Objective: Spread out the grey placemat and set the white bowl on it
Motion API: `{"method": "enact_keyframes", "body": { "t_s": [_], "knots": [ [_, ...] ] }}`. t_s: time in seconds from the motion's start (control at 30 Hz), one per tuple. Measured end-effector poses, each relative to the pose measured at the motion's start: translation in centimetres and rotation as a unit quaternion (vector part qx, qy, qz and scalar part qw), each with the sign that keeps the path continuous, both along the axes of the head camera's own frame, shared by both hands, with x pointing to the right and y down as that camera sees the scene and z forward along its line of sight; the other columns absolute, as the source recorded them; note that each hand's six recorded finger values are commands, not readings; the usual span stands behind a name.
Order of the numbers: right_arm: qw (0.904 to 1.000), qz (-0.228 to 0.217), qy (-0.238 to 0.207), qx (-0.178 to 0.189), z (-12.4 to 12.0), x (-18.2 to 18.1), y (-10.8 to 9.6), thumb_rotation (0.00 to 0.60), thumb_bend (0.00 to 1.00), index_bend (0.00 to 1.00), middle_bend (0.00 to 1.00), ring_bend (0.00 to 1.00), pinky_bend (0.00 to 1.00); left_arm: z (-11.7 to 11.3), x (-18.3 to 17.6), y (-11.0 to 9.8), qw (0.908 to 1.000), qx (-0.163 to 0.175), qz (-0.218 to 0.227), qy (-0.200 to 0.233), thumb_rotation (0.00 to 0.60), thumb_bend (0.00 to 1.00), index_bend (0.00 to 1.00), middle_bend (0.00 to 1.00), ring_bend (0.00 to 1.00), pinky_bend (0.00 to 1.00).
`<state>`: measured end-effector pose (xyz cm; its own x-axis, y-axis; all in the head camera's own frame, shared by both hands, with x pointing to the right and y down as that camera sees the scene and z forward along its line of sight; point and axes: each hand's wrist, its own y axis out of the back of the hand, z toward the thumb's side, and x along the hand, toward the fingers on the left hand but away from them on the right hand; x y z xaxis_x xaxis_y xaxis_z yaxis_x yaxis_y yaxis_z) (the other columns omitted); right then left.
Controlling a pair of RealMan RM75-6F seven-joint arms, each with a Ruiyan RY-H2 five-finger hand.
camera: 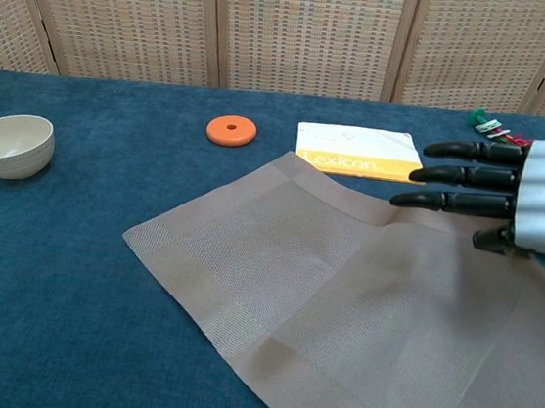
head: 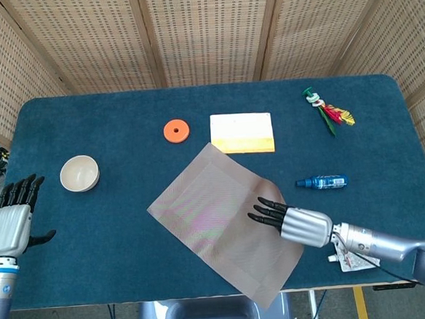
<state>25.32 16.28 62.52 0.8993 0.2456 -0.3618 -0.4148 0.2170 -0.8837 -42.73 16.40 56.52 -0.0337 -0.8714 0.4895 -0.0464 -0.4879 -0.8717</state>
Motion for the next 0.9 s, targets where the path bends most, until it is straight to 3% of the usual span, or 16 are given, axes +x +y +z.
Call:
{"method": "enact_keyframes", "body": {
  "t_s": [0.4,0.53,0.63,0.7,0.77,0.9],
  "knots": [
    [0.9874,-0.053,0.111,0.1,4.0,-0.9,-7.9,0.6,0.58,0.72,0.07,0.0,0.0,0.8,-0.4,-0.5,0.9999,-0.008,-0.01,-0.01,0.6,0.0,0.0,0.0,0.0,0.0],
    [0.9825,-0.051,0.137,0.116,5.1,-1.5,-10.1,0.6,0.49,0.69,0.04,0.0,0.0,1.3,-0.4,-0.5,0.9997,-0.014,-0.009,-0.015,0.6,0.0,0.0,0.0,0.0,0.0],
    [0.9793,-0.041,0.151,0.129,5.6,-1.8,-11.7,0.6,0.27,0.41,0.0,0.0,0.0,1.7,-0.3,-0.5,0.9996,-0.021,-0.008,-0.016,0.6,0.0,0.0,0.0,0.0,0.0],
    [0.9783,-0.024,0.152,0.139,5.5,-1.9,-12.8,0.6,0.09,0.13,0.0,0.0,0.0,2.0,-0.2,-0.6,0.9995,-0.025,-0.006,-0.018,0.6,0.0,0.0,0.0,0.0,0.0],
    [0.9792,0.006,0.143,0.144,5.2,-1.8,-13.8,0.6,0.01,0.02,0.0,0.0,0.0,2.1,-0.1,-0.7,0.9995,-0.026,-0.005,-0.02,0.6,0.0,0.0,0.0,0.0,0.0],
    [0.9793,0.078,0.107,0.153,3.5,-0.6,-15.4,0.6,0.0,0.0,0.0,0.0,0.0,2.4,0.2,-0.6,0.9994,-0.029,0.0,-0.02,0.6,0.0,0.0,0.0,0.0,0.0]
  ]
}}
